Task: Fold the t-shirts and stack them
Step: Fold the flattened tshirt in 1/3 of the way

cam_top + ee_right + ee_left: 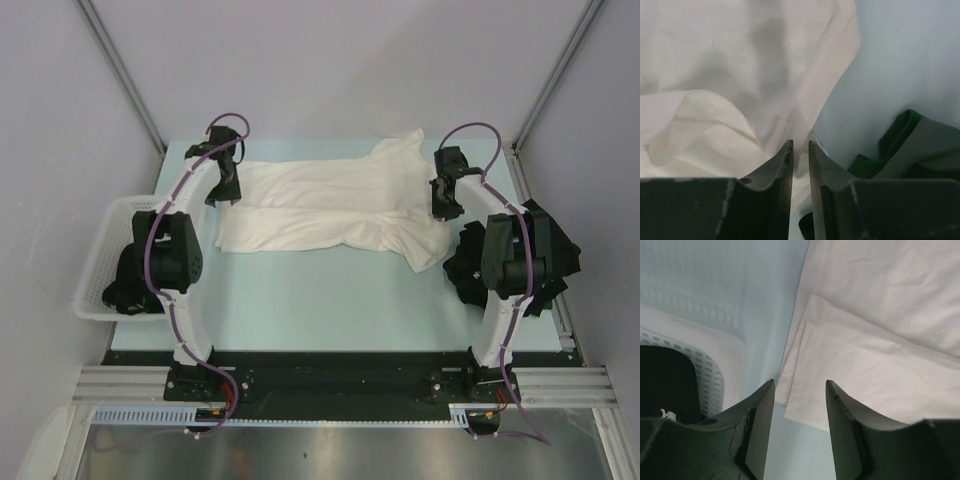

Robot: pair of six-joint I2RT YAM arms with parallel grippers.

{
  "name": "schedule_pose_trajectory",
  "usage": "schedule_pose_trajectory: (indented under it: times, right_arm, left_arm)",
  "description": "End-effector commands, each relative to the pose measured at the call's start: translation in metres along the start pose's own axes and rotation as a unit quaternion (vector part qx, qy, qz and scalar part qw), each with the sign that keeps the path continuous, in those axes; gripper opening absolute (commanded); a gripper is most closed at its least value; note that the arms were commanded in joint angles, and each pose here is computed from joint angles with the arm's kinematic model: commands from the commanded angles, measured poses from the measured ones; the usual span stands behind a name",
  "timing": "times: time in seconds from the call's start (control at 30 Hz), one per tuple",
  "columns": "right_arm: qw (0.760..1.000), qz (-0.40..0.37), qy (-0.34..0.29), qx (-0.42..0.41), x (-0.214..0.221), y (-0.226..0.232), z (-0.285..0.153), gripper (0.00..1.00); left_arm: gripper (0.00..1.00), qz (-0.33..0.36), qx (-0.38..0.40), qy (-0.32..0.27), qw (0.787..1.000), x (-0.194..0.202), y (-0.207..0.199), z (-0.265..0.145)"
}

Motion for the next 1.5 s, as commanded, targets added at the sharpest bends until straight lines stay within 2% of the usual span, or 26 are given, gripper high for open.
schedule_pose_trajectory:
  times: [0.0,0.13,0.33,0.63,0.9,1.23,1.47]
  right_arm:
    - [0.999,0.018,-0.038,-0.006,-0.017,-0.007,-0.037,0.24]
    - [0.998,0.019,-0.054,-0.009,-0.022,-0.009,-0.049,0.25]
    - [0.999,0.02,-0.045,-0.015,-0.019,-0.009,-0.05,0.25]
    - [0.998,0.013,-0.048,-0.048,-0.016,0.013,-0.059,0.26]
    - [0.998,-0.01,-0.037,-0.047,-0.008,0.031,-0.053,0.26]
    - [0.998,-0.028,-0.042,-0.035,-0.009,0.025,-0.036,0.29]
    - [0.998,-0.026,-0.024,-0.049,-0.007,0.026,-0.011,0.31]
  left_arm:
    - [0.5,-0.01,0.018,-0.03,0.999,-0.006,0.001,-0.026]
    - [0.5,-0.009,0.021,-0.03,0.999,-0.006,-0.002,-0.027]
    - [0.5,-0.007,0.023,-0.032,0.999,-0.004,-0.002,-0.029]
    - [0.5,-0.004,0.021,-0.028,0.999,0.0,0.0,-0.029]
    - [0.51,0.0,0.016,-0.028,0.999,0.003,0.002,-0.029]
    - [0.51,0.003,0.015,-0.025,1.0,0.008,0.003,-0.029]
    - [0.51,0.002,0.014,-0.025,1.0,0.007,0.003,-0.029]
Point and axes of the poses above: each gripper's point midway between its finger pads, its own z axis out along the fingers, its own y axis along the line the jaws close on, x = y × z, the point moved 9 cm from there along -z, back along the fingers, and after that the axes turned 3 degrees about z, right-handed, at the moved point
